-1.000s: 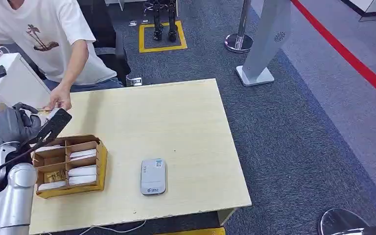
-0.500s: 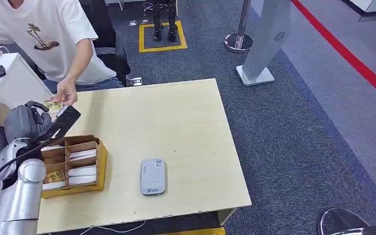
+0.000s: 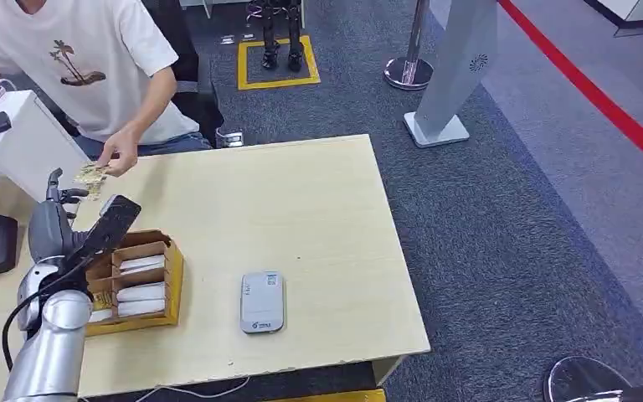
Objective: Pass the card to the sensor for recognition and then transmit it.
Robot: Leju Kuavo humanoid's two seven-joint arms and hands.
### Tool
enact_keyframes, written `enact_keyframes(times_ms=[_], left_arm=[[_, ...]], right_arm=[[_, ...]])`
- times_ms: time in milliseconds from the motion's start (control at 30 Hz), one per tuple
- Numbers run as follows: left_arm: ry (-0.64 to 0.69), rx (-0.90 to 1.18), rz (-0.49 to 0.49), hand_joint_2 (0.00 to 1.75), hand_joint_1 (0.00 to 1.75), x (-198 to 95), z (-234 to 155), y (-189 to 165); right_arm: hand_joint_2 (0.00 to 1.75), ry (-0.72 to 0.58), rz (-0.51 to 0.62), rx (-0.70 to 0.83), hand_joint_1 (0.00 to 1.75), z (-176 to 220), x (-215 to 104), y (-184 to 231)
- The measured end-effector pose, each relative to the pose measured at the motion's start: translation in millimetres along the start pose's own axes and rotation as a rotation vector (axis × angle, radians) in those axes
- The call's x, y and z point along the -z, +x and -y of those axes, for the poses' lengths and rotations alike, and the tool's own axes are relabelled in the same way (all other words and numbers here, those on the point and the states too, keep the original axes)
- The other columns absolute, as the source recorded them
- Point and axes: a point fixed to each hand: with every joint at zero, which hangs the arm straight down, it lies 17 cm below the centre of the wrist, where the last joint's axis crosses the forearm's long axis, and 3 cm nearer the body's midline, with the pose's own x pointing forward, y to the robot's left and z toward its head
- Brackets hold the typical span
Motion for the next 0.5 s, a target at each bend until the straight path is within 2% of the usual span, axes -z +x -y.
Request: enact_keyframes(times_ms=[233, 500], left_arm=[[0.012, -0.045, 0.027, 0.0, 0.0, -14, -1, 2], [0.058, -0.113, 0.097, 0.0, 0.0, -33, -18, 15]], right_arm=[[0.0, -0.004, -0.006, 0.01, 0.0, 1, 0, -3], [0.0, -0.002, -0.005, 0.049, 0.0, 0, 0, -3]])
